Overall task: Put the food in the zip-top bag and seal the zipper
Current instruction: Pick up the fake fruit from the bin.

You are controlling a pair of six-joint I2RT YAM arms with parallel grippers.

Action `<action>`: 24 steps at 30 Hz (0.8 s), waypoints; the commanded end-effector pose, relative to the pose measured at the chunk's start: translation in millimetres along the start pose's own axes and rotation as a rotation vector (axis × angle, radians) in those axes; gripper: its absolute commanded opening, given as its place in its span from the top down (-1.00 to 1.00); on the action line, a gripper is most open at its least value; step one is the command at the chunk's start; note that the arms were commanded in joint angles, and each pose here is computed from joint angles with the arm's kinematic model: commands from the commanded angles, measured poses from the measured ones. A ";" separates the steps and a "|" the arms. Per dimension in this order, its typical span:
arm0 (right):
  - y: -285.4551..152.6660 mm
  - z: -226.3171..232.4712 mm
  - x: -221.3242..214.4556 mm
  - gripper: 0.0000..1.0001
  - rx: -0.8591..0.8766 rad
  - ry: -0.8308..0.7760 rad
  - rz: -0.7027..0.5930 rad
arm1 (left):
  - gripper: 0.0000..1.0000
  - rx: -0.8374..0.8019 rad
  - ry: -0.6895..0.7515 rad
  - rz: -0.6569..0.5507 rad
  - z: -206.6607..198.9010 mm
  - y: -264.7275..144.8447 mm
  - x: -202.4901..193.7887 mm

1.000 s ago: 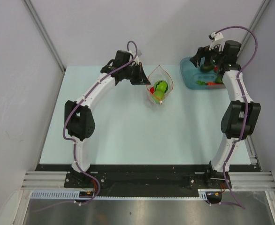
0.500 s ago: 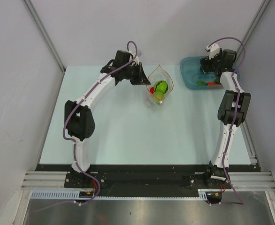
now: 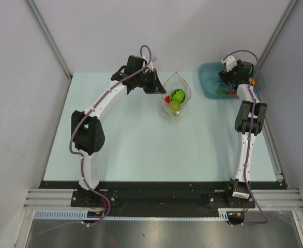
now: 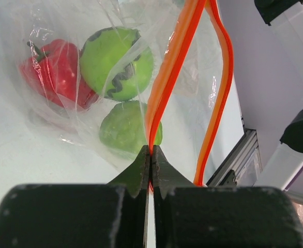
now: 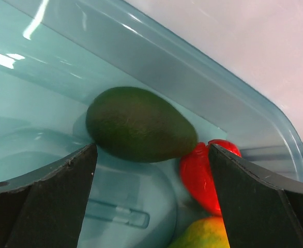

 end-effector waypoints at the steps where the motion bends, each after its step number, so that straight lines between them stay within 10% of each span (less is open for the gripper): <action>1: 8.5 -15.7 26.4 -0.85 -0.080 -0.096 -0.084 | 0.93 -0.038 0.011 -0.033 -8.4 -2.9 12.9; 10: 28.8 -7.0 12.7 -0.68 -0.105 -0.173 -0.098 | 0.94 -0.040 0.000 -0.027 -4.1 1.3 13.4; 24: -6.9 -17.4 81.4 0.67 -0.118 -0.160 -0.237 | 0.93 -0.039 -0.006 -0.032 -3.6 0.1 14.7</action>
Point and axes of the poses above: each gripper's point midway between its finger pads, its own y axis out along the fingers, its own z axis along the line the jaws close on, x = y × z, the point moved 3 cm from there along -y, back along the fingers, and after that the axes turned 11 degrees about y, right-handed, at the moved point
